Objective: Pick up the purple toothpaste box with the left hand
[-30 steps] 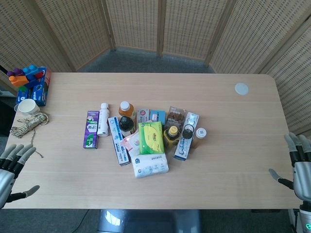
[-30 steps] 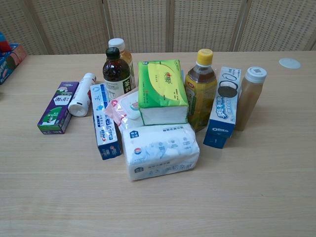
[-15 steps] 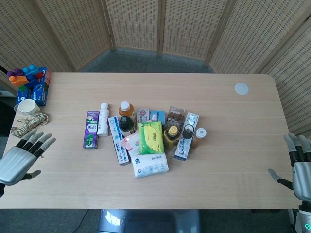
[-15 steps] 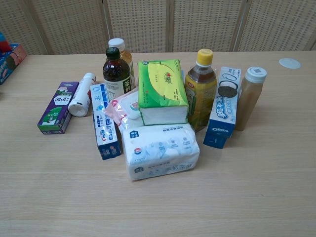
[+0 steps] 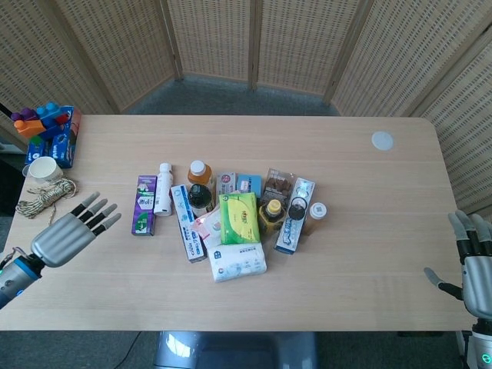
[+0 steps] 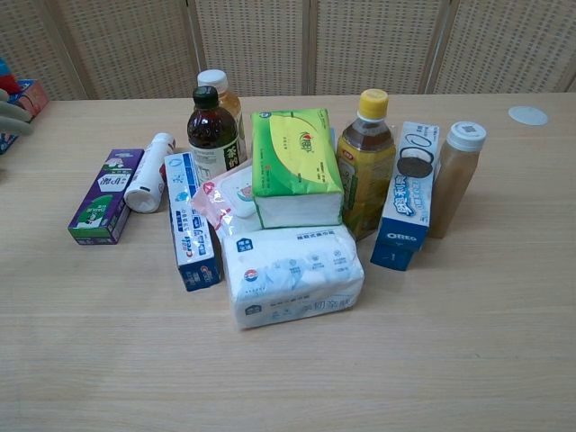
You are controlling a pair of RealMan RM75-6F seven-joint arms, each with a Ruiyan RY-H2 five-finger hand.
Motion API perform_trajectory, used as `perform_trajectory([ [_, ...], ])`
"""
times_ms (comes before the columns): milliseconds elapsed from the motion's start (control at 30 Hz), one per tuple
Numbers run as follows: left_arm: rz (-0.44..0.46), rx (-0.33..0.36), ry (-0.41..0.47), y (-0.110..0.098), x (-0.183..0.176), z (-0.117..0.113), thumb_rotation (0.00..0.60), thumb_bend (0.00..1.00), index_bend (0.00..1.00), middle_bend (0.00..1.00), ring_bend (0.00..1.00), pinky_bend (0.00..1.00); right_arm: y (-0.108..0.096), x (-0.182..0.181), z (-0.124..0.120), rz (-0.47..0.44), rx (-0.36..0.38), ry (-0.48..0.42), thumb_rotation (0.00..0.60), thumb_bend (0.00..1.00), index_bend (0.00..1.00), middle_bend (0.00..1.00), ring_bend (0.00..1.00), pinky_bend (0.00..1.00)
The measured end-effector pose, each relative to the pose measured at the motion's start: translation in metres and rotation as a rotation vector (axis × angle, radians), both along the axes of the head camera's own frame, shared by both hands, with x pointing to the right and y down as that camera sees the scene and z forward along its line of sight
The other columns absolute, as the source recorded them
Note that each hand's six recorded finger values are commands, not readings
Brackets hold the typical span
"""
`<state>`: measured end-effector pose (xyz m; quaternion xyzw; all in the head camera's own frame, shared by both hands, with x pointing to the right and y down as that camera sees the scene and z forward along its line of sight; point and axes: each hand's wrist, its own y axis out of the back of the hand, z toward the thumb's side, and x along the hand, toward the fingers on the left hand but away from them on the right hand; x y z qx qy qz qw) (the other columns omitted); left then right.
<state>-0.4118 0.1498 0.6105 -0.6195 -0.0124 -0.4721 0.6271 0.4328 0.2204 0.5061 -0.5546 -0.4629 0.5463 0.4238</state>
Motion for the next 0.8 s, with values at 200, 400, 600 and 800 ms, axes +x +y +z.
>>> perform_trajectory([
  [200, 0.116, 0.003, -0.029, -0.005, 0.016, 0.035, 0.6, 0.0, 0.0, 0.0, 0.0, 0.0, -0.001, 0.002, -0.001, 0.008, 0.0, -0.011, 0.6, 0.0, 0.0, 0.0, 0.0, 0.0],
  [400, 0.213, 0.01, -0.038, -0.009, 0.034, 0.065, 0.6, 0.0, 0.0, 0.0, 0.0, 0.01, -0.002, 0.005, -0.002, 0.018, -0.002, -0.026, 0.6, 0.0, 0.0, 0.0, 0.0, 0.0],
  [600, 0.273, 0.028, -0.059, -0.021, 0.045, 0.087, 0.6, 0.0, 0.0, 0.0, 0.0, 0.01, -0.003, 0.007, -0.003, 0.026, -0.001, -0.034, 0.6, 0.0, 0.0, 0.0, 0.0, 0.0],
  [800, 0.332, 0.052, -0.089, -0.031, 0.051, 0.102, 0.6, 0.0, 0.0, 0.0, 0.0, 0.0, -0.003, 0.009, -0.003, 0.032, -0.004, -0.042, 0.6, 0.0, 0.0, 0.0, 0.0, 0.0],
])
